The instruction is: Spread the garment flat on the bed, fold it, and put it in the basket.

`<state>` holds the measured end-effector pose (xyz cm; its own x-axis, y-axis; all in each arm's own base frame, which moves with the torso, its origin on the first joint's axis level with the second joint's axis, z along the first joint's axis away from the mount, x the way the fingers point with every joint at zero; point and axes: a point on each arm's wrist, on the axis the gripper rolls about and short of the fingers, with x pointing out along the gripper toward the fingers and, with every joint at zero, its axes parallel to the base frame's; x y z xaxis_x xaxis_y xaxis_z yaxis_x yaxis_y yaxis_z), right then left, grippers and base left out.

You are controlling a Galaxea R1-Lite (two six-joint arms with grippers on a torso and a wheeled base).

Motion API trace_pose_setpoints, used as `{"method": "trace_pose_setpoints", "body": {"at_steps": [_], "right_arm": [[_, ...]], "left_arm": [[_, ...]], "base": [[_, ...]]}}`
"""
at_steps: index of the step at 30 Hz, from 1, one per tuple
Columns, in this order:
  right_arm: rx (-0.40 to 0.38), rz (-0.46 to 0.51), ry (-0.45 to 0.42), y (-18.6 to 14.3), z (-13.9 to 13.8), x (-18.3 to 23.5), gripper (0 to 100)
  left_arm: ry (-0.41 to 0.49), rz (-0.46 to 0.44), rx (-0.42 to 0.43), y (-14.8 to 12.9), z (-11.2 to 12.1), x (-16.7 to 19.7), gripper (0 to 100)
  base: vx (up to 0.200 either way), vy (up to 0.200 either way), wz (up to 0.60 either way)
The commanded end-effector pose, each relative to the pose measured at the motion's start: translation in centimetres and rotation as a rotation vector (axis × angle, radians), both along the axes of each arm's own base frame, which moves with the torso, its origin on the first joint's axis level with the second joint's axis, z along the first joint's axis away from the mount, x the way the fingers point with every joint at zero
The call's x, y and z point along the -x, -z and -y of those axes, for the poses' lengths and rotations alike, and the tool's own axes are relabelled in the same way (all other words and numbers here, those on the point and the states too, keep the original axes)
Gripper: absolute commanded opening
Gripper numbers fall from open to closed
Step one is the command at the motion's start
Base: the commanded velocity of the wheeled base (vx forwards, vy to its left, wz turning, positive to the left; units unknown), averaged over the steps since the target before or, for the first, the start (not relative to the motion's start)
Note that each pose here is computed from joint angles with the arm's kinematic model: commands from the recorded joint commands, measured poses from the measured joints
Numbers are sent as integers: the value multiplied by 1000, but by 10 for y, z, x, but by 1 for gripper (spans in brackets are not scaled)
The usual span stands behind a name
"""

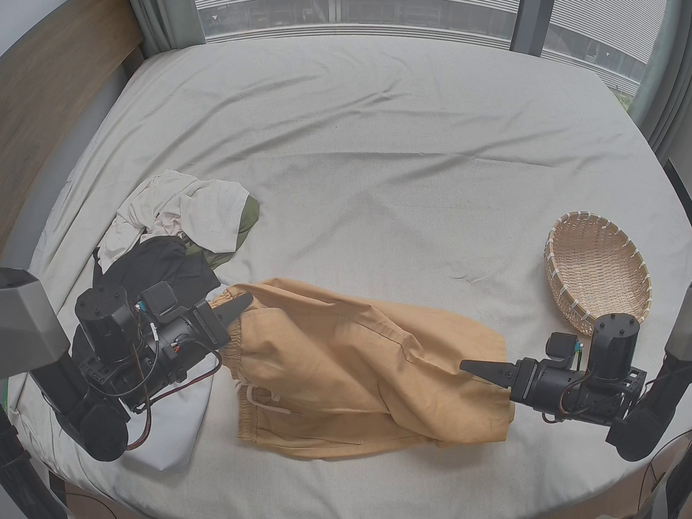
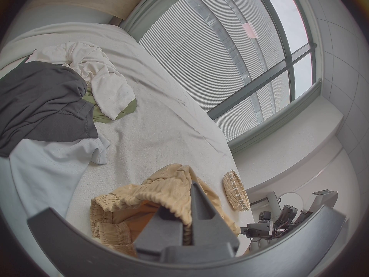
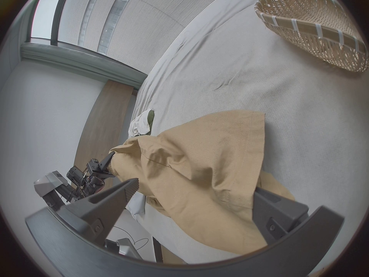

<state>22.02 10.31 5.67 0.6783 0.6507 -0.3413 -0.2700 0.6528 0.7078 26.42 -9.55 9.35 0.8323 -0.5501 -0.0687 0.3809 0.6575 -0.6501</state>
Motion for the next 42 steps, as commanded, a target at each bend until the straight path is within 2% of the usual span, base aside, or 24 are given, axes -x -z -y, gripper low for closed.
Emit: {"method": "trace_pose_setpoints", "body": {"at_steps": [1, 5, 6, 12, 21, 28, 29, 42], "right_arm": [[14, -34, -21, 21, -5, 1, 100], [21, -47, -23, 28, -5, 2, 100], [21, -50, -23, 28, -5, 2, 0], [19, -42, -23, 25, -4, 4, 0], [-28, 54, -4, 1, 5, 2, 0], [-8, 17, 28, 10, 12, -1, 0], [-7, 13, 30, 12, 12, -3, 100], [-20, 34, 17, 14, 3, -16, 100]], "left_arm": [[0, -4, -1, 1, 0, 0, 0], [0, -4, -1, 1, 0, 0, 0], [0, -4, -1, 1, 0, 0, 0], [-2, -4, -1, 1, 0, 0, 0], [-2, 2, 1, -1, -1, 0, 0], [-4, 0, 0, -1, -1, 1, 0], [-4, 0, 0, -1, -1, 1, 0], [-4, -2, -1, 0, -2, 2, 0]], "base": [[0, 0, 0], [0, 0, 0], [0, 0, 0], [0, 0, 0], [0, 0, 0], [0, 0, 0], [0, 0, 0], [0, 0, 0]]}}
